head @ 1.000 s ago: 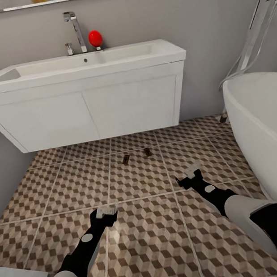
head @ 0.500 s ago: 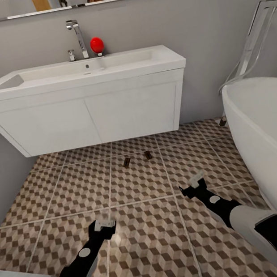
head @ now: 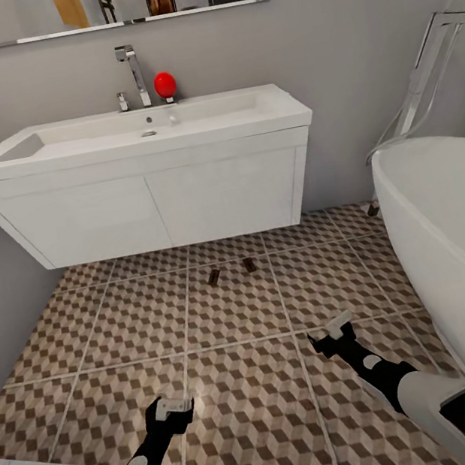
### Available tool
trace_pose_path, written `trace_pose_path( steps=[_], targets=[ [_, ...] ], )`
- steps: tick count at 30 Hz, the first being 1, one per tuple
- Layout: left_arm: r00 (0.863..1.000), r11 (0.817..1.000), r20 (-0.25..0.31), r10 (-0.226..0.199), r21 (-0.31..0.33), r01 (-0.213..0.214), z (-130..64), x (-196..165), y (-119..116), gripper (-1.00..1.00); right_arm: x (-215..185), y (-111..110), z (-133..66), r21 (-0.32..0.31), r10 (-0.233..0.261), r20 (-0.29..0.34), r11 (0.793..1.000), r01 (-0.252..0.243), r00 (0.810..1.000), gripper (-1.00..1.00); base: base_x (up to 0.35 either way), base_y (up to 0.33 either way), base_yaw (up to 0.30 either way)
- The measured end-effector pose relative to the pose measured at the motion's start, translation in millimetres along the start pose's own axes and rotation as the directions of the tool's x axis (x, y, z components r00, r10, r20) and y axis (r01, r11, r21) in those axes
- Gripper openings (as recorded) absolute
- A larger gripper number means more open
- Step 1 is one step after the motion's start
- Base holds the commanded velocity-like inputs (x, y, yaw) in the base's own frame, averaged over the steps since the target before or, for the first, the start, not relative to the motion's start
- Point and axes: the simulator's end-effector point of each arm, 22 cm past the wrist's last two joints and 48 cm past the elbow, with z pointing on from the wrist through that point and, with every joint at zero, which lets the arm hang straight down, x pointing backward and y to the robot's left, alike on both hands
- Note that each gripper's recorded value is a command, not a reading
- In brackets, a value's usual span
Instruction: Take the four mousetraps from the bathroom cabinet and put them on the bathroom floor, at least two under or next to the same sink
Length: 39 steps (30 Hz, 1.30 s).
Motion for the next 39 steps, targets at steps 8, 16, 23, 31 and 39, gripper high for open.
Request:
trace_pose_path(
  steps=[8,16,23,31,39],
  targets=[
    [1.0,1.0,0.013,-0.007,0.0,0.007,-22.3,2,-1,1.0,5,1,-18.3,-0.006,0.001,-0.001,1.0,-0.001,1.0,1.0,0.0,0.0,0.0],
    [1.0,1.0,0.004,-0.011,0.004,0.011,-43.4,6,-3,1.0,19,2,-39.8,-0.013,0.003,-0.03,1.0,-0.003,1.0,1.0,0.0,0.0,0.0],
    [1.0,1.0,0.001,-0.012,0.009,0.012,-61.0,6,-6,1.0,22,4,-58.2,-0.019,0.005,-0.024,1.0,-0.005,1.0,1.0,0.0,0.0,0.0],
    [1.0,1.0,0.016,-0.013,0.014,0.013,-82.2,3,-9,1.0,35,13,-83.0,-0.035,0.012,-0.048,0.999,-0.013,0.999,1.0,0.0,0.0,0.0],
    [1.0,1.0,0.008,-0.015,0.018,0.015,-101.2,2,-11,1.0,30,18,-100.9,-0.045,0.017,-0.032,0.999,-0.018,0.999,1.0,0.0,0.0,0.0]
  ],
)
